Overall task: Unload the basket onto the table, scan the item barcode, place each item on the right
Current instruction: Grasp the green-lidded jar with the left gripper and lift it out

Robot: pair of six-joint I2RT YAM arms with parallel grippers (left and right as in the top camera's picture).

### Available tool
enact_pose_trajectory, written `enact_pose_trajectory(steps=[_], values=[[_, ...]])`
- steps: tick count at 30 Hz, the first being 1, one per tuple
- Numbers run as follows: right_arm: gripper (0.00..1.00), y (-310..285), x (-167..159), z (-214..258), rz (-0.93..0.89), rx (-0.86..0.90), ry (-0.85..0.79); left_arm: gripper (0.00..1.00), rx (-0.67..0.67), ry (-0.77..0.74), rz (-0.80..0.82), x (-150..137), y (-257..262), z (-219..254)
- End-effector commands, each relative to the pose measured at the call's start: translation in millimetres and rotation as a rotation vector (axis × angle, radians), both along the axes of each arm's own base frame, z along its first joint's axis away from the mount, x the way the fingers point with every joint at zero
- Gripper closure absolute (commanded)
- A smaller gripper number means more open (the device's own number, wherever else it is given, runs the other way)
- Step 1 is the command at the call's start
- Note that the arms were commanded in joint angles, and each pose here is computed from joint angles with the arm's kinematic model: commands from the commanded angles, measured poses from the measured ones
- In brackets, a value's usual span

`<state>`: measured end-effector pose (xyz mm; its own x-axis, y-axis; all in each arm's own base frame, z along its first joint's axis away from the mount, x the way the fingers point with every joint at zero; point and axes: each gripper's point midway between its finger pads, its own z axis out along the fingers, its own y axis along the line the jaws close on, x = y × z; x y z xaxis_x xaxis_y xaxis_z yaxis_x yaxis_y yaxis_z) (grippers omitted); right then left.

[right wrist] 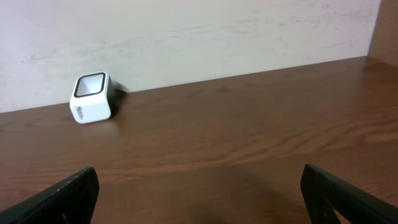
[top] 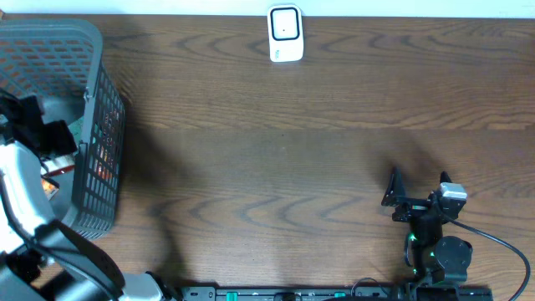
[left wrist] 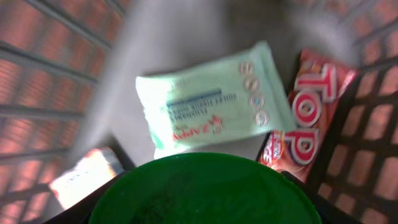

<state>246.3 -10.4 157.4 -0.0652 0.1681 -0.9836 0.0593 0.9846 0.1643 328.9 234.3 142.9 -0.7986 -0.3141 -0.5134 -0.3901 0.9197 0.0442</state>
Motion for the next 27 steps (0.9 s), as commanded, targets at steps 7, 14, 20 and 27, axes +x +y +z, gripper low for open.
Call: enact_pose_trajectory(steps=[7,14,20,27], values=[[0.01,1,0,0,0.005,-0.015,-0.002,0.36,0.09,-0.144,0.041,3,4,61],[0.01,1,0,0,0.005,-0.015,-0.002,0.36,0.126,-0.26,0.075,6,4,96],[0.01,1,0,0,0.005,-0.015,-0.002,0.36,0.19,-0.404,0.101,9,6,140],[0.01,1,0,0,0.005,-0.015,-0.002,0.36,0.213,-0.575,0.133,11,3,186]])
